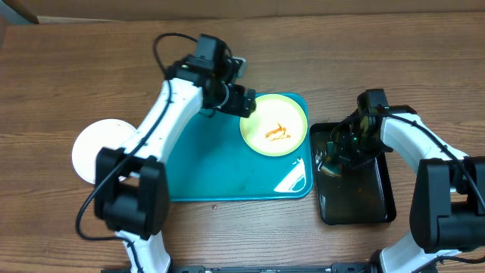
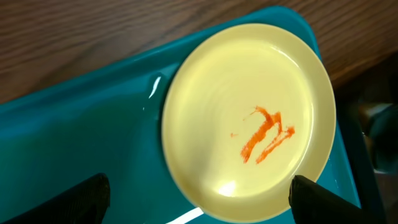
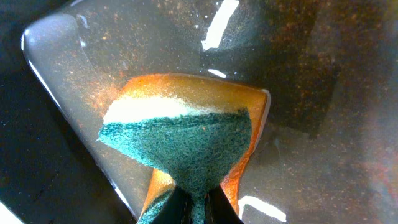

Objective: Clean dirty plates on tray and stack at the side
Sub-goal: 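Reach the left gripper to the yellow plate rim and pull it forward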

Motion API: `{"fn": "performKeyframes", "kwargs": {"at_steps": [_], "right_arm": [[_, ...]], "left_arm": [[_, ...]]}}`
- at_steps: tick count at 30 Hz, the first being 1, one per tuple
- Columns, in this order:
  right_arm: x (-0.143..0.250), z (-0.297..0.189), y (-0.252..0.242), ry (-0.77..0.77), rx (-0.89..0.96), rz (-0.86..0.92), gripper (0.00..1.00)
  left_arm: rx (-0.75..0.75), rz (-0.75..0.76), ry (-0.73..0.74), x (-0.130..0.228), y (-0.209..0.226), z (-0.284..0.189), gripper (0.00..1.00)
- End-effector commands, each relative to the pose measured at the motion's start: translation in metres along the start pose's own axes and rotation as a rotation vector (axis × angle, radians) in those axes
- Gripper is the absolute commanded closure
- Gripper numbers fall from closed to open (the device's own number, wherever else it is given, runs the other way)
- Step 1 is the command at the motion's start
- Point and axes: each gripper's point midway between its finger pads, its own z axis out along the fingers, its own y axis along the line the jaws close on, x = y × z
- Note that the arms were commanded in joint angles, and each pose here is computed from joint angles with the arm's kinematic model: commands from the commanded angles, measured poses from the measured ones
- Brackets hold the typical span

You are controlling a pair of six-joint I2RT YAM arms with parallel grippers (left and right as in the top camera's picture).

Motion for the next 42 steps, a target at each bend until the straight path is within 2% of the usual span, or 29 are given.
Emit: {"fn": "performKeyframes", "kwargs": {"at_steps": [1,3,7,12,14,18,21,33,39,42], "right_arm": [[0.015,0.013,-0.005,0.065,0.012,0.007,0.96],[0.015,0.013,-0.005,0.064,0.012,0.007,0.96],[0.015,0.013,-0.005,0.065,0.012,0.007,0.96],[0.015,0.013,-0.005,0.065,0.012,0.007,0.96],[0.015,0.013,-0.005,0.065,0.012,0.007,0.96],[0.015,0.013,-0.005,0.065,0.012,0.008,0.96],[0.015,0.013,-0.005,0.065,0.012,0.007,0.96],[0.019,0.0,-0.003,0.103,0.024,0.02,0.96],[0.007,-0.035,0.014,0.095,0.021,0.012,0.96],[0.013,-0.032,0.01,0.111,0.035,0.015,0.96]], "left_arm": [[0.002,0.035,0.047,0.005,-0.005,0.034,0.09],[-0.014,0.038,0.075,0.011,-0.002,0.047,0.18],[-0.08,0.005,0.153,0.03,0.012,0.071,0.2],[-0.091,-0.033,0.227,0.049,0.018,0.08,0.49],[-0.107,-0.039,0.245,0.053,0.021,0.078,0.53],[-0.228,-0.073,0.301,0.068,0.045,0.069,0.87],[-0.296,-0.104,0.34,0.078,0.06,0.061,0.95],[-0.33,-0.281,0.466,0.11,0.077,0.04,0.96],[-0.257,-0.328,0.495,0.116,0.062,0.04,0.91],[-0.25,-0.343,0.495,0.116,0.061,0.04,0.91]]}}
